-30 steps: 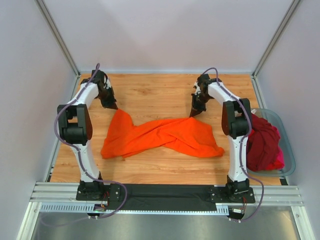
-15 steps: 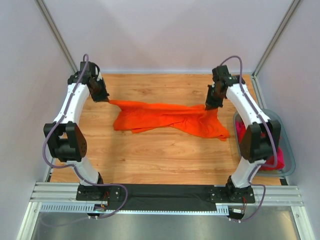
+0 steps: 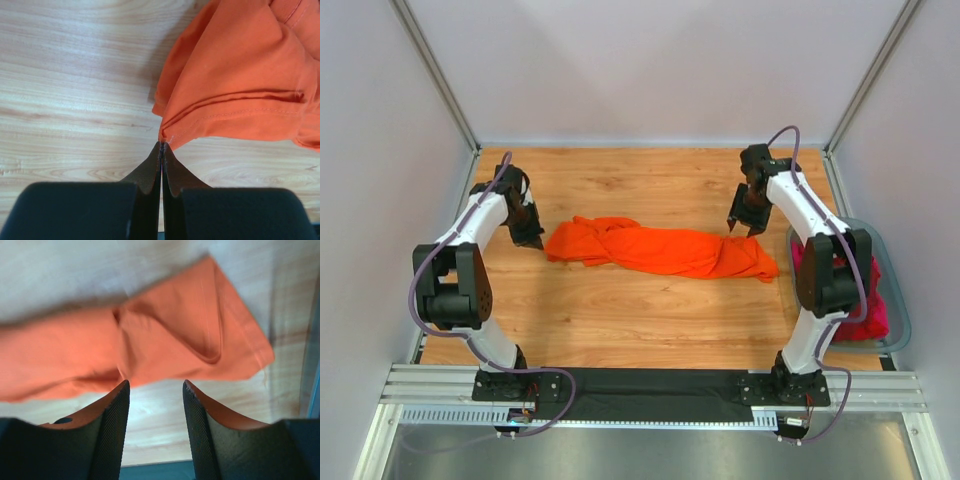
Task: Fold and stack the t-shirts
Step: Flatten the tshirt out
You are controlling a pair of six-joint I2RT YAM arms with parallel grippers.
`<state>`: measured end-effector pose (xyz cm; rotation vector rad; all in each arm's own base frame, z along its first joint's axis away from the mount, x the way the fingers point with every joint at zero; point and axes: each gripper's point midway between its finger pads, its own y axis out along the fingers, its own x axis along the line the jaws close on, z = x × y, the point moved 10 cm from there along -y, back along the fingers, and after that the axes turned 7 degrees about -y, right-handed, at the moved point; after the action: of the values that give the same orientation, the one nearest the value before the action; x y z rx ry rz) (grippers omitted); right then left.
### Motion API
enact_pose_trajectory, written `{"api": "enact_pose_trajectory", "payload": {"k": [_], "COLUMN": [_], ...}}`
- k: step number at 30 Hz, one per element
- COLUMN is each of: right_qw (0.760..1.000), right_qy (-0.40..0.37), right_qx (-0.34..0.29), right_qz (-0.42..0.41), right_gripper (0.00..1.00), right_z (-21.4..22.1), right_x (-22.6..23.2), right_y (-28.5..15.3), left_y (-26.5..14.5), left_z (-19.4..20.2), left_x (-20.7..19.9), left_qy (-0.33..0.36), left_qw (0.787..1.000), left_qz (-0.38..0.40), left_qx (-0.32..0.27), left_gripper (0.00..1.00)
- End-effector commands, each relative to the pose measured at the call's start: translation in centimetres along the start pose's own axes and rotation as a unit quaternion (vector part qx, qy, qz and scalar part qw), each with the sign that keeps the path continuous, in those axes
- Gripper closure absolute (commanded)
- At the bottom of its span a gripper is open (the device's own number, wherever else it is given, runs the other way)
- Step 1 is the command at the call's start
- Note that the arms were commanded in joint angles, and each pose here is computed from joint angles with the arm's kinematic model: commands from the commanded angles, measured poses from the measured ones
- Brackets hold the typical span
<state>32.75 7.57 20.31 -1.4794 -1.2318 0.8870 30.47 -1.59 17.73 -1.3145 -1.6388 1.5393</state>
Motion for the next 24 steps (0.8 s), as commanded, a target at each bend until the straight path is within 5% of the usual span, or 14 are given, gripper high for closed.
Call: {"api": "enact_pose_trajectory", "payload": {"k": [1,11,24], "right_qw": [0.996,0.973,0.967], "right_qy": [0.075,0.206,0.218], "right_qx": [-0.011,0.052,0.078], "right_qz": [0.046,0.095,0.104], "right_gripper": [0.52,0.53,0.56], "right_z": [-2.9,-5.2,-4.2], "right_x": [0.8,2.9,3.9], "right_y": [0.9,4.2,6.0], "left_y": [-1.4,-1.3,-1.2], "left_z": [-0.5,-0.5,-0.6], "left_x": [-0.5,-0.9,-1.1], "left_qy": [0.011,0.01,0.008], "left_qw": [0.999,0.997,0.996], "left_qz": [0.026,0.051,0.065], "left_qx": [-0.042,-0.049,-0.052], "left_gripper": [1.0,1.0,1.0]}}
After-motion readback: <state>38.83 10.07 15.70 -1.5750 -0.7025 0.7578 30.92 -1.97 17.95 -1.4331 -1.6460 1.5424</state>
